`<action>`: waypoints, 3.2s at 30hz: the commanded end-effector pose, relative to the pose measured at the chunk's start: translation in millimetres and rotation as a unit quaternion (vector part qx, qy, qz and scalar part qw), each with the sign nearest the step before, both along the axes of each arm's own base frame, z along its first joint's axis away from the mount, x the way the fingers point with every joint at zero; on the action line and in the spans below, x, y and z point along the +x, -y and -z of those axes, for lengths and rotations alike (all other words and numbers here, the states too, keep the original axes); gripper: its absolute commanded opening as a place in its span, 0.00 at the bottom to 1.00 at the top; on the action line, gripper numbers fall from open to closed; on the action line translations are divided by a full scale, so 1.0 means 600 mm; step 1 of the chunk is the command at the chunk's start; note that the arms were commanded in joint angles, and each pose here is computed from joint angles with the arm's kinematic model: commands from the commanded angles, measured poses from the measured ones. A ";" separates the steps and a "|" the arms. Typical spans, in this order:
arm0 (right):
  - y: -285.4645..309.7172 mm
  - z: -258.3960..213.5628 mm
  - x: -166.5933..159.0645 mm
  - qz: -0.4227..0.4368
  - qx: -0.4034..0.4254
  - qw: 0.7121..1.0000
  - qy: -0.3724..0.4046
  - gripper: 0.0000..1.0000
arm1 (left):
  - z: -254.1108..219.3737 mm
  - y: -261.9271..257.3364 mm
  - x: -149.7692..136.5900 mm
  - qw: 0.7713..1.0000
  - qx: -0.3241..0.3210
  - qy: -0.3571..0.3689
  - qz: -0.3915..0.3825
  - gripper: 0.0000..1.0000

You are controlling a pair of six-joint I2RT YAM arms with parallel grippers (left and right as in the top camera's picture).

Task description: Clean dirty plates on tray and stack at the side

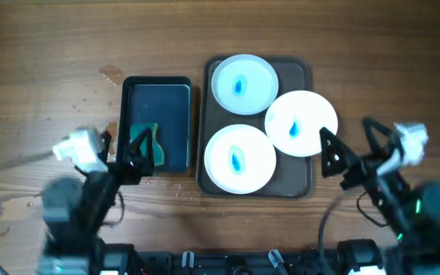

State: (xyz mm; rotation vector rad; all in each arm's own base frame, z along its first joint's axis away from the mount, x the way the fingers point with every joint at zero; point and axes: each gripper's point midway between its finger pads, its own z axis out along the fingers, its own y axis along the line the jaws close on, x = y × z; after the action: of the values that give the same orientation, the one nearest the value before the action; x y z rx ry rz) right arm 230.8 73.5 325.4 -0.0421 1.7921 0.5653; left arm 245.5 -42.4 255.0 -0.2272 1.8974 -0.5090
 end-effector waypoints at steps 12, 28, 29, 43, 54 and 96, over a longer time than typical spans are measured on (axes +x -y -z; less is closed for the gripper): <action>-0.090 0.291 0.011 -0.080 -0.079 0.867 -0.486 0.56 | 0.099 0.019 0.067 0.915 0.019 -0.399 0.050 1.00; -0.113 0.545 0.069 -0.012 -0.109 0.827 -0.551 0.06 | 0.267 -0.002 0.053 0.856 0.045 -0.514 0.010 0.86; -0.113 0.545 0.072 -0.012 -0.107 0.829 -0.549 0.04 | 0.270 -0.002 0.053 0.856 0.045 -0.514 0.010 0.84; -0.102 0.547 0.075 0.027 -0.098 0.825 -0.555 0.04 | 0.437 -0.011 0.091 0.806 0.097 -0.583 -0.033 0.13; -0.099 0.549 0.066 0.029 -0.102 0.819 -0.565 0.04 | 0.328 -0.006 0.110 0.824 0.094 -0.558 -0.027 0.55; -0.102 0.547 0.073 0.027 -0.099 0.824 -0.557 0.04 | 0.422 0.365 0.094 0.782 0.093 -0.588 0.187 0.04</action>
State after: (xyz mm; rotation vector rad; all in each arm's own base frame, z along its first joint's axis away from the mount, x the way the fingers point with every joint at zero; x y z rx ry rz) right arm 275.7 143.5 4.3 0.2127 2.9699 0.4262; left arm 307.5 -230.3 9.9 0.0010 3.2022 -0.1260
